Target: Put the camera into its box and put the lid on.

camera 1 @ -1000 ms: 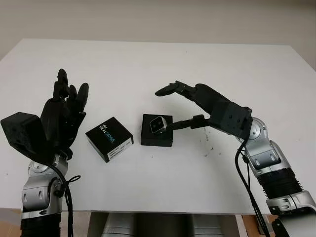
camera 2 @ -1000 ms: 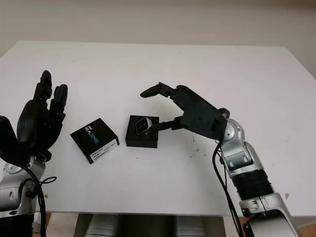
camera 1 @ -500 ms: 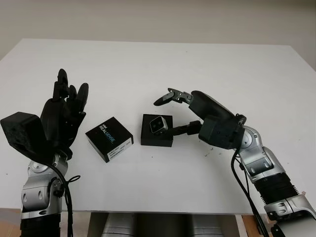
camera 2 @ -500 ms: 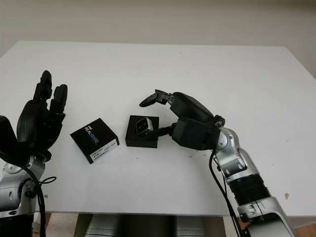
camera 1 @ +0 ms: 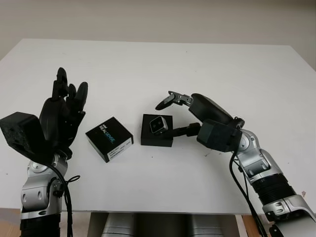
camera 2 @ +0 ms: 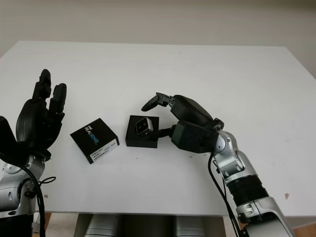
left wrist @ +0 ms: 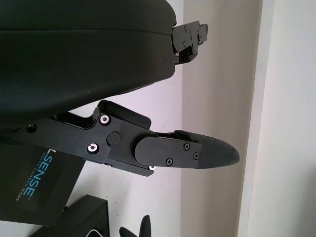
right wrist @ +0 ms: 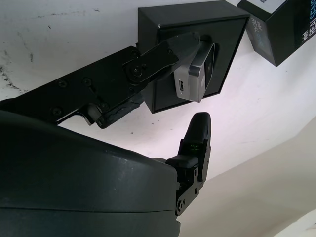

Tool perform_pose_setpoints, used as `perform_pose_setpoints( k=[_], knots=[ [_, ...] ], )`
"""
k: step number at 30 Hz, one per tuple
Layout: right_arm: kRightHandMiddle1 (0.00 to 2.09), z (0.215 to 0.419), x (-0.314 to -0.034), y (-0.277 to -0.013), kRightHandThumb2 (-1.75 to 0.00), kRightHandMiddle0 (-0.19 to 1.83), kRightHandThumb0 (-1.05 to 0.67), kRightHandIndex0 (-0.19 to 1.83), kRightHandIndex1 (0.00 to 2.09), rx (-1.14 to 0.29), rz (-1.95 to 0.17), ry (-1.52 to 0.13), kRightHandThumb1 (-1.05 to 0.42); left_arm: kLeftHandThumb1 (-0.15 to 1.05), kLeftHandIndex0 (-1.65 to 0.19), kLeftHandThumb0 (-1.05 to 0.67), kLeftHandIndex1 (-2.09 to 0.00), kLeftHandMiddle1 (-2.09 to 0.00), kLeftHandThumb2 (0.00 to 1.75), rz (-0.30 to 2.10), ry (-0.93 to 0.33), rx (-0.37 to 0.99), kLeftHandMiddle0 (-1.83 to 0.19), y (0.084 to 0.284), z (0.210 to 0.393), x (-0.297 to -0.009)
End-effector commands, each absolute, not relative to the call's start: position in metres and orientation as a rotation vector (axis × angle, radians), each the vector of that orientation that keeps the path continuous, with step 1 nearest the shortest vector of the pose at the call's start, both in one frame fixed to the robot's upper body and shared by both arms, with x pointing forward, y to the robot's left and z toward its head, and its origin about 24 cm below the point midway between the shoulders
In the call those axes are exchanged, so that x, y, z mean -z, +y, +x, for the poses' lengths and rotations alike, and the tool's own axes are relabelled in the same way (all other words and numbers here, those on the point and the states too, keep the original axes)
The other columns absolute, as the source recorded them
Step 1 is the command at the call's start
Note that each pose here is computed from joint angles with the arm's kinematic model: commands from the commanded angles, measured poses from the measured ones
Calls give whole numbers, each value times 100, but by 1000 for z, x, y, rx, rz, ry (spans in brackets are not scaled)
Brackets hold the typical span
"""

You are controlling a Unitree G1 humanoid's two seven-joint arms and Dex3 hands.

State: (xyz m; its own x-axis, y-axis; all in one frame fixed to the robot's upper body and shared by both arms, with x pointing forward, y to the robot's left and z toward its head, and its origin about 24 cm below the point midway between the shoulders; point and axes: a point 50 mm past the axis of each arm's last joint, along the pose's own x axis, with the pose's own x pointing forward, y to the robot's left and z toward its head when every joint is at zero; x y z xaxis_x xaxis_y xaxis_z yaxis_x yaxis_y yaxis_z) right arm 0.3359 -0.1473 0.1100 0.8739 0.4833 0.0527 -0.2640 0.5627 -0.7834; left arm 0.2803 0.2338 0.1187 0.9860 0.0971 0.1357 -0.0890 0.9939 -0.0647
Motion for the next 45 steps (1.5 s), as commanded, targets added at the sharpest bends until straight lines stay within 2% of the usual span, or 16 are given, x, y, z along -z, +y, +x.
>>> perform_pose_setpoints(
  k=[1,31,41,45],
  knots=[
    [98,337,-112,-144,-6,38,-57,26,8,-449,-867,-299,-84,105,18,-69,-4,-2,28,-54,-148,-103,19,236,277,-120],
    [101,336,-107,-142,-6,42,-50,30,7,-482,-907,-284,-86,105,19,-70,-2,0,31,-42,-148,-93,19,234,276,-119],
    [108,335,-106,-142,-7,46,-44,33,7,-476,-933,-278,-90,105,19,-70,0,0,33,-36,-149,-86,19,234,275,-118],
    [126,334,-106,-141,-6,47,-42,38,9,-462,-939,-303,-94,105,19,-71,0,0,33,-29,-148,-85,19,235,274,-118]
  ],
)
